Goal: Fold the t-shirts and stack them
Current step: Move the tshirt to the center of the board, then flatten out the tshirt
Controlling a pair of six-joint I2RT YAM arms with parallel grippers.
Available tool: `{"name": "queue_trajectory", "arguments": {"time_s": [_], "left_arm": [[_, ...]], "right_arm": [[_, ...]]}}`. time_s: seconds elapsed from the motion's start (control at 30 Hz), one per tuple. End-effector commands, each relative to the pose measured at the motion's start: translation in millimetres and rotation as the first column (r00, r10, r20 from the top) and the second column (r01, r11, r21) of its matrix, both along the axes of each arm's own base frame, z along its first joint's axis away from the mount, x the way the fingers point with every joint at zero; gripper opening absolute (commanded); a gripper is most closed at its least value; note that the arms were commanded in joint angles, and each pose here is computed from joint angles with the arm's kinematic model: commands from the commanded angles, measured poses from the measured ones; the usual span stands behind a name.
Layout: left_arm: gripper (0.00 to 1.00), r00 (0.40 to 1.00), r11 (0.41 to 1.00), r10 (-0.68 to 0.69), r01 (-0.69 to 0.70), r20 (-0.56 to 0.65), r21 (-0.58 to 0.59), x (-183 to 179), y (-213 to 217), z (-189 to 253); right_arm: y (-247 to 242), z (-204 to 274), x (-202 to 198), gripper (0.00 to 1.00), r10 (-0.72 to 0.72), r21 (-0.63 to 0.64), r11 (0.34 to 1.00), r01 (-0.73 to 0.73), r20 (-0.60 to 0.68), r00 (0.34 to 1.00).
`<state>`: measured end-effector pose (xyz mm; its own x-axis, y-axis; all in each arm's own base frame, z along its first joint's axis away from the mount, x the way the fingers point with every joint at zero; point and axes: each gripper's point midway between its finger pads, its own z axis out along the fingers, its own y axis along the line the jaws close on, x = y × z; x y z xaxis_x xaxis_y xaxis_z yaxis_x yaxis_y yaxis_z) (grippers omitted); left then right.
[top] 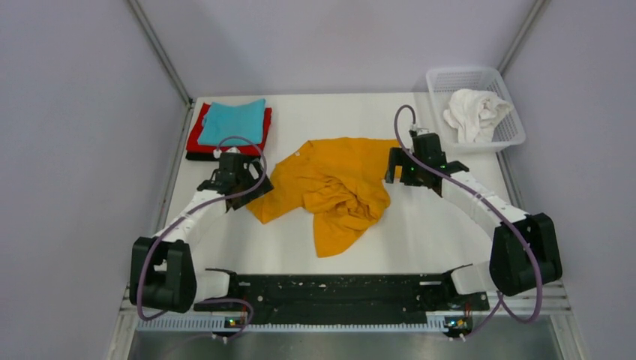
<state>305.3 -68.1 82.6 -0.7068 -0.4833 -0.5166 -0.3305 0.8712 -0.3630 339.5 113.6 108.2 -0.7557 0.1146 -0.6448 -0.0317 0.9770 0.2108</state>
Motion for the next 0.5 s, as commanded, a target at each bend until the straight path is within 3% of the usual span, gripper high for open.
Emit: {"name": "queue_trajectory", "arguments": {"time_s": [0.0,0.23,0.33,0.47], "left_arm": [[0.99,0.999,0.997,-0.042,0.043,0.014,-0.071,17.6,-17.7,4.2],[0.99,0.992,0.985,-0.127,0.129,0.027,-0.113,37.4,-39.6,-3.8],[0.99,0.985,0.984,-0.162,0.166,0.058,-0.063,60.8,-48.5,2.3],[0.99,0.986,0.986,-0.167,0.167,-0.019,0.014,80.0,-48.0,-16.0]], "right_arm": [[-4.4,13.9,14.3,0.97,-0.066,0.014,0.998,0.065,0.103,0.992],[3.6,-1.8,50.7,0.97,-0.058,-0.020,0.998,0.060,0.083,0.995],[1.2,-8.3,73.1,0.97,-0.075,-0.063,0.995,0.081,0.097,0.993],[7.3,-17.3,103.4,0.97,-0.069,-0.085,0.993,0.078,0.103,0.992]]}}
